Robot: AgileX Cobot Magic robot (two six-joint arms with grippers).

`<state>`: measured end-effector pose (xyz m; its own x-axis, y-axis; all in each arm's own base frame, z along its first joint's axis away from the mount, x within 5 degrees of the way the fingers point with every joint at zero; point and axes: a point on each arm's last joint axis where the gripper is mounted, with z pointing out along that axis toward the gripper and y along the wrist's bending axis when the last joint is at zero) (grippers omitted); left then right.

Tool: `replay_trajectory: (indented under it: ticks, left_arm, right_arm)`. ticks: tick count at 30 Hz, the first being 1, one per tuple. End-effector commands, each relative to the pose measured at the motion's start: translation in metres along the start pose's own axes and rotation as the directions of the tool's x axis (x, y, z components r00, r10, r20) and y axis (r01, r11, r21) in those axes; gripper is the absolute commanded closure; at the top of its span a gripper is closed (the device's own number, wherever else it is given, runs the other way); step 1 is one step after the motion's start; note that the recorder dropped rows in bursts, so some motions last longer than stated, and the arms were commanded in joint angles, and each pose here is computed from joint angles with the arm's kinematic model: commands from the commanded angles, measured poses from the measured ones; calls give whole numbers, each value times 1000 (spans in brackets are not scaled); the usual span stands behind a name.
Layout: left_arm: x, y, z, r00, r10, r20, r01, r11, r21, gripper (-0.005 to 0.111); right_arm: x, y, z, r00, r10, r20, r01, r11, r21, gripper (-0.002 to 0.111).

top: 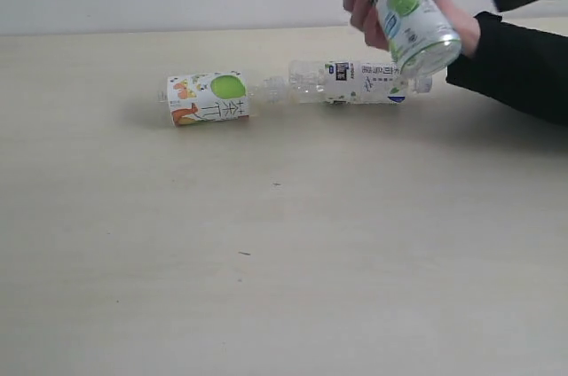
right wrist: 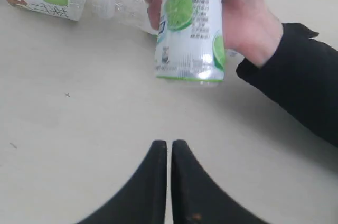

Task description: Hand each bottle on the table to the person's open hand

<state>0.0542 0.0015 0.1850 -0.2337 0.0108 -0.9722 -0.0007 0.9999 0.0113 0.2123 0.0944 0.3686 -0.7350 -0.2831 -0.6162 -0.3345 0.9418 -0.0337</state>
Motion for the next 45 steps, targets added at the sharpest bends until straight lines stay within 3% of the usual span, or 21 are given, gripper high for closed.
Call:
replay_trajectory:
  ticks: [1, 8, 20, 29, 45]
  left_arm:
    - [0, 0, 0, 1000, -2, 6, 2, 1000, -1, 104]
    - [0, 0, 0, 1000, -2, 6, 2, 1000, -1, 104]
    - [0, 0, 0, 1000, -2, 6, 2, 1000, -1, 104]
    - [0, 0, 0, 1000, -2, 6, 2, 1000, -1, 104]
    - [0, 0, 0, 1000, -2, 6, 2, 1000, -1, 104]
  right_arm:
    - [47, -7, -55, 987, 19, 159, -14, 999, -34, 108]
    - [124, -16, -118, 932, 28, 362, -4, 998, -68, 108]
    - [206, -30, -152, 860, -27, 509, 32, 999, 0, 108]
    - [228, -37, -159, 853, -37, 521, 10, 998, 55, 108]
    - [229, -39, -159, 849, -48, 526, 5, 997, 82, 108]
